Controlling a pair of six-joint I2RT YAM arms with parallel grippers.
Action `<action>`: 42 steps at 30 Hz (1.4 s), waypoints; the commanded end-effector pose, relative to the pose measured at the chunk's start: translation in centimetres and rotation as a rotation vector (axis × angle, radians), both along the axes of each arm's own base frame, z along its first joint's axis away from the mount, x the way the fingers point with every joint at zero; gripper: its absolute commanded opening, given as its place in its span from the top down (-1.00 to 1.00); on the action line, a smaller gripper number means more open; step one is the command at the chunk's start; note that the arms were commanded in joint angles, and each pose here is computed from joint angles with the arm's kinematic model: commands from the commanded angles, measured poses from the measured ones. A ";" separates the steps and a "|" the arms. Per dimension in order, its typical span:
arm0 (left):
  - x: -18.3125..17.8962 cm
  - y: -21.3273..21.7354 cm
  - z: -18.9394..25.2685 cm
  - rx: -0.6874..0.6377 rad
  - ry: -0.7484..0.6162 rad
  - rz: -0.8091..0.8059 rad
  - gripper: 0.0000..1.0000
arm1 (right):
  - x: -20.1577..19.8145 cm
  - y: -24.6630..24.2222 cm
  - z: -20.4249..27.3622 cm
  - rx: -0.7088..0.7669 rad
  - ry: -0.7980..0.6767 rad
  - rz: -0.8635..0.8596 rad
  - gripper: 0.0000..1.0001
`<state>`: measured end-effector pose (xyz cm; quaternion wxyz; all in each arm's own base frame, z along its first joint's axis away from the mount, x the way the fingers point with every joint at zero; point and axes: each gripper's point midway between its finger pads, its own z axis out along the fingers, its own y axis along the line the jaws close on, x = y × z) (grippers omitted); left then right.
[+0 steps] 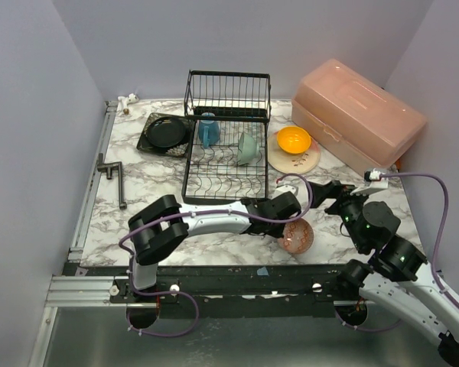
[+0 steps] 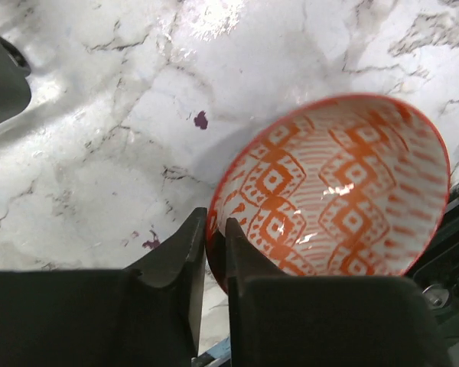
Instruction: Load the mixed dishes into the dish rack
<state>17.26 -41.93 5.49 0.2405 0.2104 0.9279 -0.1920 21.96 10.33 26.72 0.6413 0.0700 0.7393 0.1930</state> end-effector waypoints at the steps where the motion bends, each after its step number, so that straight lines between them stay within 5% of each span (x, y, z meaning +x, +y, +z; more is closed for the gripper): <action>1: 0.5 0.8 2.0 -0.053 -0.054 -0.013 0.86 | 0.1 -0.5 1.1 0.010 -0.004 -0.029 -1.00; 10: 2.0 5.8 6.7 -0.162 -0.131 0.075 1.00 | 0.5 0.0 -0.3 0.016 0.043 -0.038 -0.99; 24: 4.5 21.8 14.4 -0.347 -0.364 0.366 1.00 | 3.0 8.4 -7.8 0.037 0.291 0.142 -1.00; 32: 3.7 25.5 17.7 -0.539 -0.397 0.456 1.00 | 1.8 17.9 -10.5 0.059 0.467 0.548 -0.99; 38: 3.5 25.8 18.5 -0.600 -0.367 0.452 1.00 | -5.2 24.5 -3.8 0.269 0.284 1.214 -1.00; 42: 3.1 24.9 18.3 -0.659 -0.311 0.425 1.00 | -7.1 24.6 -1.0 0.405 0.209 1.322 -0.99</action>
